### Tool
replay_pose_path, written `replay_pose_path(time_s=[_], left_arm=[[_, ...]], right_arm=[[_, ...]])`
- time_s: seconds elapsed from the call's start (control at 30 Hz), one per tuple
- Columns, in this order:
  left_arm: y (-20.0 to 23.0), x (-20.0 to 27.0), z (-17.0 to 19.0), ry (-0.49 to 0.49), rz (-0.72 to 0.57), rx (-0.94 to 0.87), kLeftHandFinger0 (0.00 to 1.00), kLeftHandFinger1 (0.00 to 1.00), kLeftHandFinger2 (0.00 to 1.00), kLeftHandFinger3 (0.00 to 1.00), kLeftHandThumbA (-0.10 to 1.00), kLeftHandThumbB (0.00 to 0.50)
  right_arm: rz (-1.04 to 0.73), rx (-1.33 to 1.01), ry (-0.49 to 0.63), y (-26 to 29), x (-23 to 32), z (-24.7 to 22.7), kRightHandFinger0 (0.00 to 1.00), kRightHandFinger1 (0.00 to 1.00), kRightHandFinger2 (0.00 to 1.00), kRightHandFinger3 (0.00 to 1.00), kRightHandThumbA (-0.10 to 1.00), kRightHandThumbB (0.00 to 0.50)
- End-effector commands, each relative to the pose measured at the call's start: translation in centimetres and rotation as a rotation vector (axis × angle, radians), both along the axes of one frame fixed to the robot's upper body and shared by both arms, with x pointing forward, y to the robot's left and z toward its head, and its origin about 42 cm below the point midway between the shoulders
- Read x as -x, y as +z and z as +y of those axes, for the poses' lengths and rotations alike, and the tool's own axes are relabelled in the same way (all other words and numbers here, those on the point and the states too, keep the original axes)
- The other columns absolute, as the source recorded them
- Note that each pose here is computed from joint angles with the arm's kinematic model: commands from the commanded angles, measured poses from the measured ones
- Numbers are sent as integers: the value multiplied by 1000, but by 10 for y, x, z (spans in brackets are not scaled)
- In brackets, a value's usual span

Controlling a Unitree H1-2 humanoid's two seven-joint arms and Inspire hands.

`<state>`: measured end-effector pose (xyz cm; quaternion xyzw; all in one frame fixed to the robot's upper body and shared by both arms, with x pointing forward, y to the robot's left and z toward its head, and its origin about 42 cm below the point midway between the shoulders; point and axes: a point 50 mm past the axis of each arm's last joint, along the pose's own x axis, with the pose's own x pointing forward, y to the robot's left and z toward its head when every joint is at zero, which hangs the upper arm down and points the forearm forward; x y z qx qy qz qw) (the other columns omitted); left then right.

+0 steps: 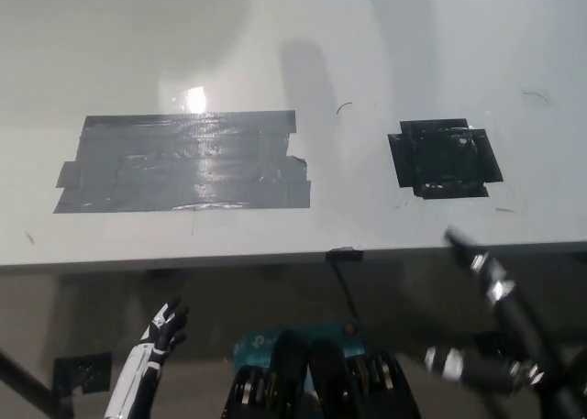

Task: A person hands a spray bottle to the robot which it grabs with its right hand and places on the black spot infront of it on the table

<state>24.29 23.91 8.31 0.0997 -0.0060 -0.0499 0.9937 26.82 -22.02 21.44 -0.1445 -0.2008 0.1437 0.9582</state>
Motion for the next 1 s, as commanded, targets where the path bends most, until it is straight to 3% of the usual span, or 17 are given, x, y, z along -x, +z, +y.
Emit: replay_pose_path(time_s=[0.0,0.1,0.13,0.2,0.23,0.53,0.67,0.77,0.83,0.9,0.93,0.97], left_arm=[[5,4,-3,-27,-56,-20,1000,1000,1000,1000,1000,31],[3,8,-4,-22,-46,-17,1000,1000,1000,1000,1000,38],[1,11,-6,-25,-50,-23,1000,1000,1000,1000,1000,24],[0,10,-5,-27,-55,-25,1000,1000,1000,1000,1000,27],[-1,10,-5,-27,-47,-16,1000,1000,1000,1000,1000,53],[-1,12,-8,-38,-43,-26,1000,1000,1000,1000,1000,67],[-2,14,-11,-34,-28,-11,1000,1000,1000,1000,1000,104],[1,11,-12,-33,-34,-17,1000,1000,1000,1000,1000,97],[2,11,-12,-31,-34,-11,1000,1000,1000,1000,1000,103],[2,9,-13,-27,-32,-13,1000,1000,1000,1000,1000,95],[2,9,-14,-32,-37,-14,1000,1000,1000,1000,1000,89],[2,7,-13,-34,-43,-16,1000,1000,1000,1000,1000,96]], right_arm=[[-53,-66,11,51,-27,2,1000,1000,1000,1000,1000,318],[-69,-27,-21,69,-48,5,1000,1000,1000,1000,1000,299],[-67,-18,-37,75,-61,5,1000,1000,1000,1000,1000,333],[-46,-32,-42,84,-80,7,1000,1000,1000,1000,1000,340],[-40,-32,-51,89,-94,9,1000,1000,1000,1000,1000,339],[40,7,-104,119,-178,33,1000,1000,1000,1000,1000,379],[98,38,-102,131,-214,50,1000,1000,1000,1000,1000,416],[160,-16,-92,137,-236,61,1000,1000,1000,1000,1000,409],[198,-64,-70,137,-246,70,1000,1000,1000,1000,1000,365],[214,-84,-58,138,-255,75,1000,1000,1000,1000,1000,397],[245,-122,-39,136,-262,78,1000,1000,1000,1000,999,463],[265,-150,-34,136,-267,81,1000,1000,1000,1000,985,479]])
